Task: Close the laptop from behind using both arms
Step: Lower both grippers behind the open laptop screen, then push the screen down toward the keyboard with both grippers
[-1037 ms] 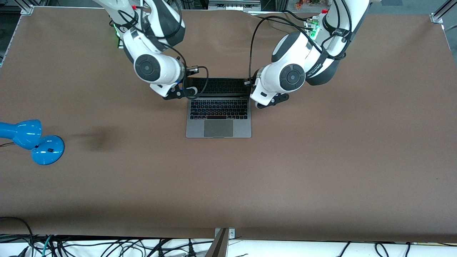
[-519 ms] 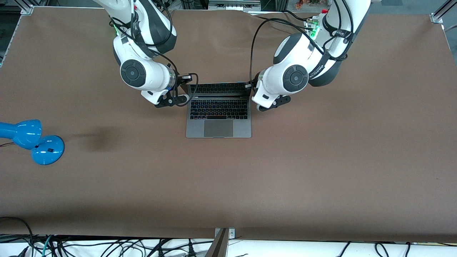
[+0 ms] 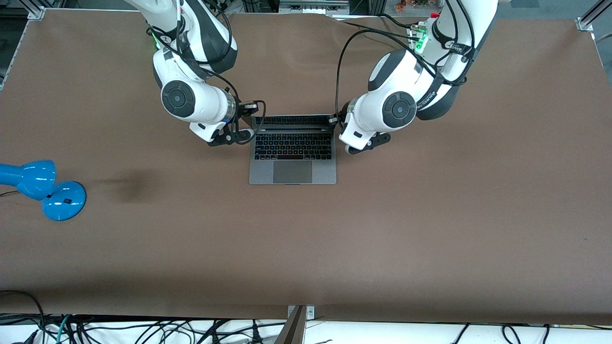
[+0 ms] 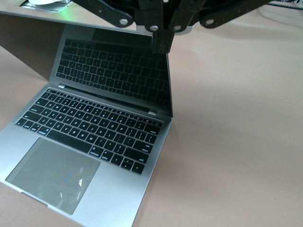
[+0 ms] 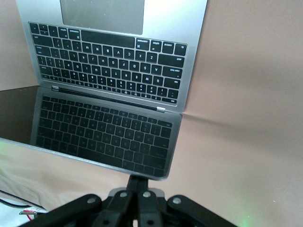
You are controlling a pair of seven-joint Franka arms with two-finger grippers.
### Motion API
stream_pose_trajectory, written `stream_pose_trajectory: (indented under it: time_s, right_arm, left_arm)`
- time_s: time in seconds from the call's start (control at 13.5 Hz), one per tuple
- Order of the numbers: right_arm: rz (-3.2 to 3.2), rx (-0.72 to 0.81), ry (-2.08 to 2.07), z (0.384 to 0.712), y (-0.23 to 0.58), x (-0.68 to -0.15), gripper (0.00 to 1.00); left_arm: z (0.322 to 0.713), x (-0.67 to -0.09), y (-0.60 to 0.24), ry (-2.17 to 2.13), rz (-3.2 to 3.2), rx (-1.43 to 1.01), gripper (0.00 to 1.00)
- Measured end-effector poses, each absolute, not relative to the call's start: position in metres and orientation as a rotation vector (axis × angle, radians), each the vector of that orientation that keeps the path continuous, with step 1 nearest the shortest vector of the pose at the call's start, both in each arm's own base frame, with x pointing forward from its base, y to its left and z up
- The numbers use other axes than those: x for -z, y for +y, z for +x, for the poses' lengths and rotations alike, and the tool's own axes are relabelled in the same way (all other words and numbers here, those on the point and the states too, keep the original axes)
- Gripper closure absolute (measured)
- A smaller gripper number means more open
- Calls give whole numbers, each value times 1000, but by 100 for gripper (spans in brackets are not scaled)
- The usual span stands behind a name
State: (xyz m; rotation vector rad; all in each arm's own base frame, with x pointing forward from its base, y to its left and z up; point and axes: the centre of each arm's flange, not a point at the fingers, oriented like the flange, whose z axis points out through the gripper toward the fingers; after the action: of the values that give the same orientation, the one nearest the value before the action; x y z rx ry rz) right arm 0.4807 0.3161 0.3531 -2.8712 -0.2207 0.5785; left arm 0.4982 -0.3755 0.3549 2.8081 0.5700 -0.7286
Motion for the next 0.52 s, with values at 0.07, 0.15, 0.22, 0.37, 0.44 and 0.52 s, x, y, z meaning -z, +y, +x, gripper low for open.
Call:
stream_pose_trajectory:
  time_s: [0.07, 0.15, 0.22, 0.37, 0.44, 0.52]
  right_arm:
    - [-2871, -568, -219, 482, 316, -353, 99]
    - [-2870, -553, -216, 483, 317, -352, 99]
    - [-2869, -537, -214, 485, 317, -352, 99]
    - [-2866, -501, -210, 489, 318, -349, 99]
    - [-2865, -494, -209, 491, 319, -346, 99]
    - [-2865, -492, -208, 491, 319, -344, 99]
  left_arm:
    - [502, -354, -375, 576, 2804, 725, 99]
    - [507, -352, -374, 583, 2800, 723, 99]
    - [513, -350, -373, 588, 2795, 721, 99]
    - [523, -346, -371, 602, 2786, 718, 99]
    - [528, -344, -370, 608, 2782, 717, 99]
    - [532, -341, -370, 614, 2779, 717, 99]
